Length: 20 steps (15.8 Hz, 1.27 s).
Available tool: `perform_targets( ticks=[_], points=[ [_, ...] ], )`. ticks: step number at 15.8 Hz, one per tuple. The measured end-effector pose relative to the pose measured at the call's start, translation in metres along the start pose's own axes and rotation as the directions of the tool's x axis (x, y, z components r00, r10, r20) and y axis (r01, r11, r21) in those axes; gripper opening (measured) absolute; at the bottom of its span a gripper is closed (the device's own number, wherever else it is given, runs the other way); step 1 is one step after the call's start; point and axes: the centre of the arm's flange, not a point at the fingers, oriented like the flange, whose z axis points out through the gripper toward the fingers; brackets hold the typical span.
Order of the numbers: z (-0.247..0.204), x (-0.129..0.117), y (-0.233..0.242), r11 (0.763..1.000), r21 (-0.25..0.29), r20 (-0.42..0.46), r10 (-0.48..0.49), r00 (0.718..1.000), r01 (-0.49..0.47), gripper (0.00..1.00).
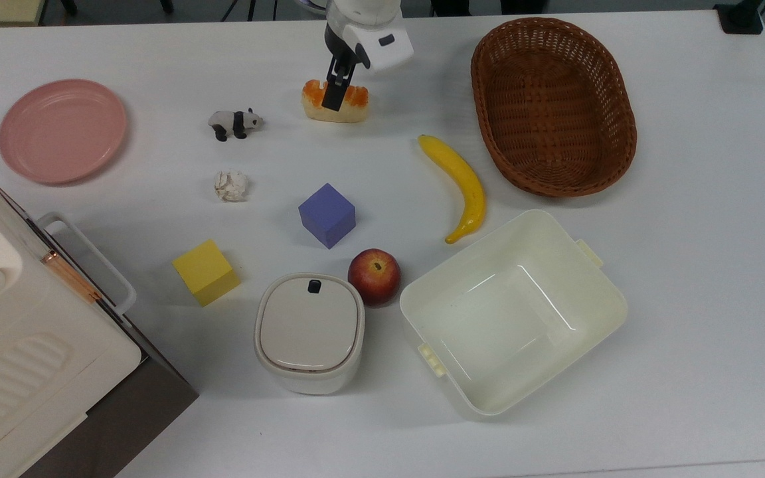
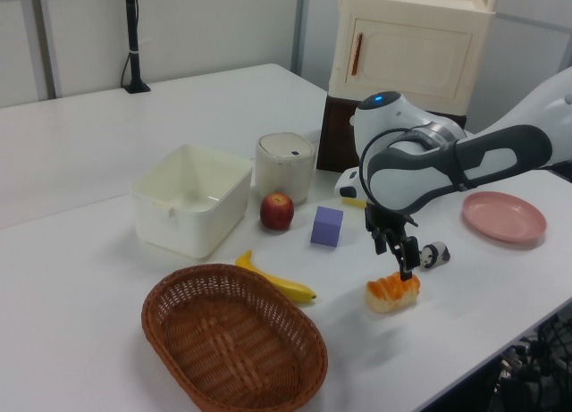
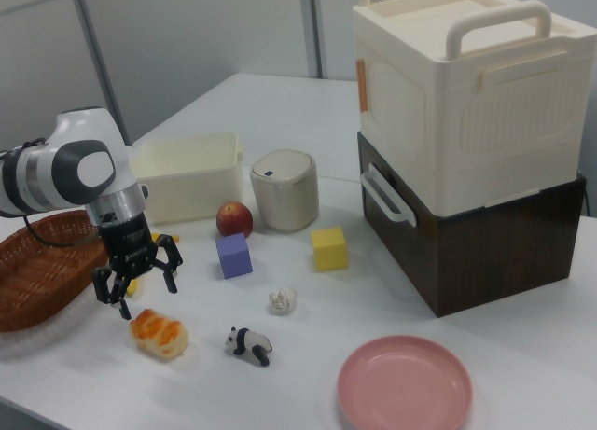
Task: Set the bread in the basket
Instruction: 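Close the gripper around the bread roll with orange topping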
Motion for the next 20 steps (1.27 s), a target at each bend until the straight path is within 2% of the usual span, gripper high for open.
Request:
perform_targets(
  ticks=[5,11,15,20],
  points=[
    [0.021,0.016,-0.011,0.998,0.043,0.021,-0.041,0.999,0.04,1.0],
    [0.037,0.021,-0.008,0.996,0.076,0.031,-0.05,0.998,0.048,1.0],
    [0.036,0.02,-0.003,0.996,0.073,0.031,-0.047,0.998,0.045,1.0],
    [0.013,0.008,0.02,1.0,0.025,0.003,-0.003,1.0,0.003,1.0]
  ],
)
